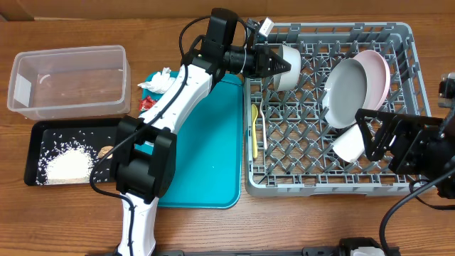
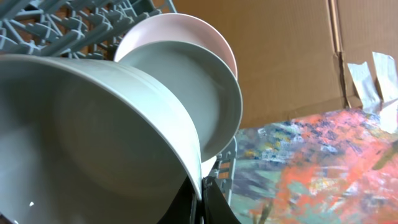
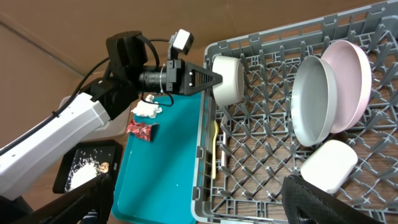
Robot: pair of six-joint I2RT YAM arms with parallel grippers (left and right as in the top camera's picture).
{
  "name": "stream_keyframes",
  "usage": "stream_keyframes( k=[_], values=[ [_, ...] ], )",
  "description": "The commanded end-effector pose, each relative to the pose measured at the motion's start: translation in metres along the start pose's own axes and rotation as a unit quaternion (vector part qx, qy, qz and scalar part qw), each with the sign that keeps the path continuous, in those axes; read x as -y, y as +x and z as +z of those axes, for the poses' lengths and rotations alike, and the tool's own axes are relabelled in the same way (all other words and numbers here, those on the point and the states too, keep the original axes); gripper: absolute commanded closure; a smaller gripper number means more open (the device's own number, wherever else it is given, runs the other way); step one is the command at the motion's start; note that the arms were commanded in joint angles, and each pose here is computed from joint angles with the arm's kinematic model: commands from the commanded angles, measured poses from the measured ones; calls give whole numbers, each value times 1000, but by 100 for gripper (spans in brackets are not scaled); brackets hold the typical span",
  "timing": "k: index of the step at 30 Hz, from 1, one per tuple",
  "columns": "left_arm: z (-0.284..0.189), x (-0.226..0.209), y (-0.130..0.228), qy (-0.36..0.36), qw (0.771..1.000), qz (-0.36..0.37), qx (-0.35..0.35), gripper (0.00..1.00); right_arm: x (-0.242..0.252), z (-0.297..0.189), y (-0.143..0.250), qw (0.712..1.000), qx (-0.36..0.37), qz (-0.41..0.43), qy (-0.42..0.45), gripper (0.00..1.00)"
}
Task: Sort waste into correct bins and load items into the dishwasher rack
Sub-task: 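Carry the empty bowl over to the rack with the left gripper, then lower the bowl into the rack's front left and release it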
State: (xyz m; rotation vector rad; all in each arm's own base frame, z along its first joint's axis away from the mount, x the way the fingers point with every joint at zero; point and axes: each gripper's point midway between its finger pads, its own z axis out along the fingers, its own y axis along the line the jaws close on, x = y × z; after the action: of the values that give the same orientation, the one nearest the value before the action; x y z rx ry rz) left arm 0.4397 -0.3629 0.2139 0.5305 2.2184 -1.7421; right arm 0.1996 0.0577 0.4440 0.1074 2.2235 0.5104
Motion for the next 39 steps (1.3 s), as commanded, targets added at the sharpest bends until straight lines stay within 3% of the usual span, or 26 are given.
stream_keyframes(
  k=[1, 17, 28, 31, 37, 39],
  values=[
    [-1, -1, 6, 15, 1000, 0, -13, 96, -2, -3, 1, 1000, 2, 0, -3, 10],
    [2, -34, 33, -11, 999, -36, -25, 94, -2, -3, 1, 1000, 2, 0, -3, 10],
    [-29, -65, 39, -55, 995, -78, -24, 93, -2, -3, 2, 1000, 1, 0, -2, 10],
    [-40, -73, 40, -63, 994, -91, -23, 81, -2, -3, 1, 1000, 1, 0, -3, 10],
    [-67, -88, 42, -79, 989, -121, -16, 71, -2, -3, 2, 1000, 1, 0, -3, 10],
    [-75, -88, 40, -71, 989, -129, -12, 44, -2, -3, 1, 1000, 1, 0, -3, 10]
  ],
)
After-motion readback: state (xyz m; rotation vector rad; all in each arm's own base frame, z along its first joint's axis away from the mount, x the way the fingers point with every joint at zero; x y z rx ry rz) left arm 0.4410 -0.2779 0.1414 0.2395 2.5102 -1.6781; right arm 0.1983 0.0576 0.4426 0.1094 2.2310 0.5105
